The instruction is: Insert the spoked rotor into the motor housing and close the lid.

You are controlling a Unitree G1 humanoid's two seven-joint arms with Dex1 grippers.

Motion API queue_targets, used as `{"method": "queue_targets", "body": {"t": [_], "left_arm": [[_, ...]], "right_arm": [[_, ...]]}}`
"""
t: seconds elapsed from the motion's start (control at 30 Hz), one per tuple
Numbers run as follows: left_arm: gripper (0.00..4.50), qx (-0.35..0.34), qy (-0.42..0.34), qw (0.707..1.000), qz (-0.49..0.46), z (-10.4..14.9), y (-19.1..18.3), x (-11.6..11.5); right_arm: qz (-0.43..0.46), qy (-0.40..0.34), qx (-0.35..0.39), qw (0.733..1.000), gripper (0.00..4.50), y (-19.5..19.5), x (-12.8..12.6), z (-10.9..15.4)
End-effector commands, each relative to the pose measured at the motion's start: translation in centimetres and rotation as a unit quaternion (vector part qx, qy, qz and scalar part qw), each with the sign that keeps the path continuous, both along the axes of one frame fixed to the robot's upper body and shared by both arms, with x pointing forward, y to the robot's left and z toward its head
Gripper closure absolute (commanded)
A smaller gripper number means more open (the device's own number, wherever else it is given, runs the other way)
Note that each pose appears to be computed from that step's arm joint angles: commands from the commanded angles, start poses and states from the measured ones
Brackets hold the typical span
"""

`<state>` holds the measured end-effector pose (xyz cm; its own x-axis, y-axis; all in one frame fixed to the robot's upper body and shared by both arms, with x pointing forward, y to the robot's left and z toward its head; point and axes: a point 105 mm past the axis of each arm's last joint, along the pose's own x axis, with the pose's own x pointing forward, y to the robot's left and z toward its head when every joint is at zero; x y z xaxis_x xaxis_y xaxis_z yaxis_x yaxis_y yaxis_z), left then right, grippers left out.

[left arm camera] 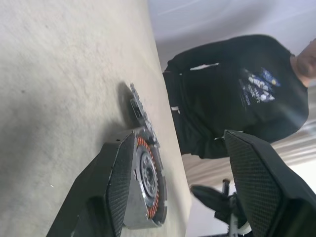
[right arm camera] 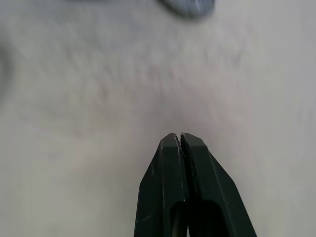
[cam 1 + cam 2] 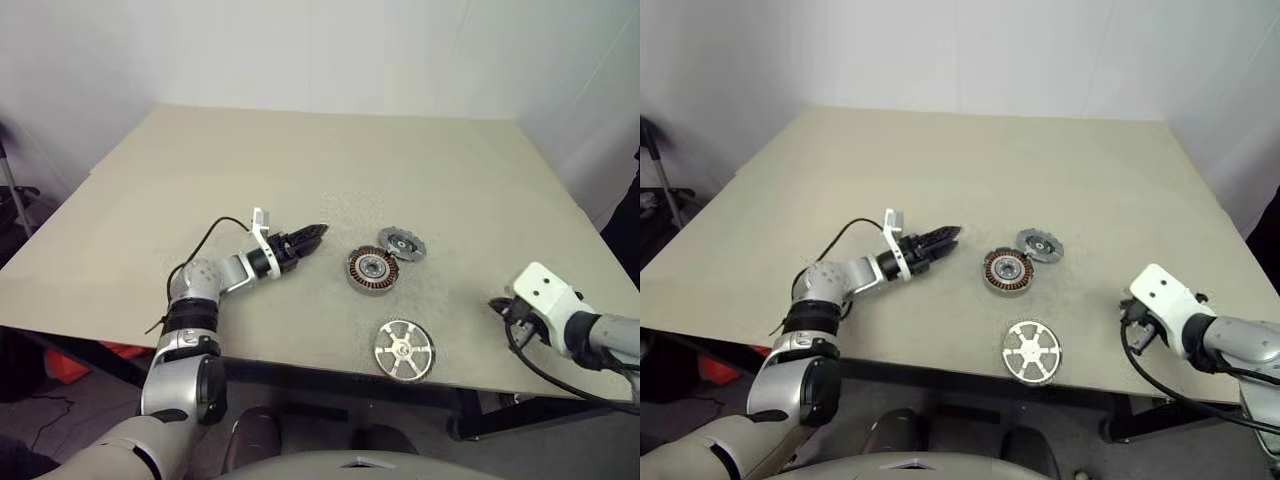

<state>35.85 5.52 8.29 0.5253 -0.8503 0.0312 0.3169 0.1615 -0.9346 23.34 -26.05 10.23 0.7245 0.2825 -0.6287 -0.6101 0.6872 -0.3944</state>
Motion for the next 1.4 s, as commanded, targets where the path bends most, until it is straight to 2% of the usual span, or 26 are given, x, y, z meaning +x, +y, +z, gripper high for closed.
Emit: {"method": "queue_targets", "body": {"t": [0.03, 0.3, 0.47, 0.67, 0.83, 0.9, 1.07, 1.2, 1.33, 1.4], "left_arm": [[1.45, 0.002, -0.039, 0.999, 0.009, 1.5, 0.6, 0.8], [1.45, 0.022, -0.053, 0.998, 0.018, 1.1, 1.3, 0.9], [1.45, 0.035, -0.066, 0.997, 0.013, 1.0, 1.2, 0.5], [1.45, 0.057, -0.085, 0.995, 0.004, 1.3, 1.2, 0.3], [1.45, 0.063, -0.089, 0.994, 0.008, 1.6, 1.4, 0.7], [1.45, 0.065, -0.09, 0.994, 0.008, 1.6, 1.5, 0.6], [1.45, 0.061, -0.085, 0.994, 0.015, 1.5, 1.7, 0.7], [1.4, 0.072, -0.089, 0.993, 0.013, 1.3, 1.7, 0.5], [1.4, 0.079, -0.095, 0.992, 0.009, 1.3, 1.7, 0.3], [1.4, 0.082, -0.095, 0.992, 0.01, 1.2, 1.8, 0.3]], "right_arm": [[0.023, -0.02, 0.003, 1.0, 4.5, 0.9, -0.2, 1.3], [0.043, -0.026, 0.006, 0.999, 4.5, 1.2, 0.1, 1.8], [0.099, -0.036, 0.045, 0.993, 4.5, 3.3, -0.4, 3.5], [0.21, 0.019, 0.04, 0.977, 4.5, 6.0, -3.5, 3.3], [0.315, 0.073, 0.049, 0.945, 4.5, 8.5, -7.5, 2.7], [0.32, 0.091, 0.032, 0.942, 4.5, 8.3, -7.9, 1.8], [0.313, 0.09, 0.032, 0.945, 4.5, 8.8, -7.0, 1.5], [0.318, 0.092, 0.026, 0.943, 3.58, 9.3, -6.5, 0.9], [0.33, 0.073, 0.016, 0.941, 2.2, 9.8, -5.7, 1.0], [0.336, 0.071, 0.015, 0.939, 2.2, 10.1, -5.6, 1.1]]}}
